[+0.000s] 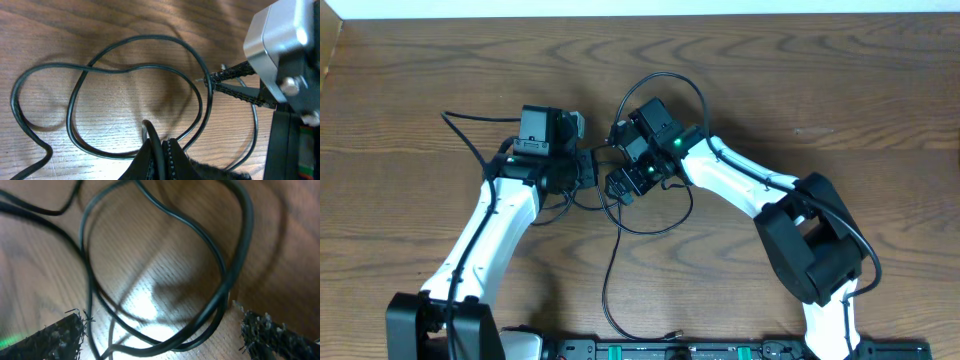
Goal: Untangle cables
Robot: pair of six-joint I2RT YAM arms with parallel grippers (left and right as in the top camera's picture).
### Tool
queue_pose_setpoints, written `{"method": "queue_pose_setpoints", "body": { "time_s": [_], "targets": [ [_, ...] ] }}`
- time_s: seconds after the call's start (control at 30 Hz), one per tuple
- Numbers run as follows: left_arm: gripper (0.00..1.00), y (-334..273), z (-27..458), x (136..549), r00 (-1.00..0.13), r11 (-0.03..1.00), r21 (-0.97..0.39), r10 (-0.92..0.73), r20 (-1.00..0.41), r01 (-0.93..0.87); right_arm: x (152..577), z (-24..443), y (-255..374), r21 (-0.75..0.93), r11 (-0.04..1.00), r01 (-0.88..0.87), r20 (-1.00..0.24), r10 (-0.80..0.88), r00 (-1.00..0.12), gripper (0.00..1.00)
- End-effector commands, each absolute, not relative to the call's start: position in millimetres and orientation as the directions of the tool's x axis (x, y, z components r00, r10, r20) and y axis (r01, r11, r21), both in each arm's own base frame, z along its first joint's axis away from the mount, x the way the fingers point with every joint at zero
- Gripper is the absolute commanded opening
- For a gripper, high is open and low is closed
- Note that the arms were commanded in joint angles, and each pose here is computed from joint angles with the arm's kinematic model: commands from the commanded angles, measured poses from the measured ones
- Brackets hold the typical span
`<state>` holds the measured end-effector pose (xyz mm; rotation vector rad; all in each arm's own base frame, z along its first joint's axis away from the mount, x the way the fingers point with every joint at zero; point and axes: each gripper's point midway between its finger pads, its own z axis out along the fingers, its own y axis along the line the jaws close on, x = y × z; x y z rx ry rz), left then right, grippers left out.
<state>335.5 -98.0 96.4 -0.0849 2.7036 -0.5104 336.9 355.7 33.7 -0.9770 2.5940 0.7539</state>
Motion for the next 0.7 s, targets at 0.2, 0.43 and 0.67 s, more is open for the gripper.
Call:
{"method": "queue_pose_setpoints", "body": {
  "time_s": [0.2,0.43,0.67],
  "targets": [
    [0.08,-100,94,337,-0.928,0.929,-0.369,-0.13,-0.35,0.009,313,4,362,0.416,0.681,-0.603,-0.302,-0.522,-0.798,0.99],
    [0.08,-84,89,339,-0.919,0.958,-0.286,-0.138,-0.368,-0.029,286,6,387,0.429,0.628,-0.649,-0.309,-0.574,-0.759,0.99],
    [0.08,-74,87,341,-0.912,0.969,-0.241,-0.154,-0.38,-0.063,291,-8,381,0.364,0.717,-0.595,-0.279,-0.525,-0.804,0.97]
  ]
}}
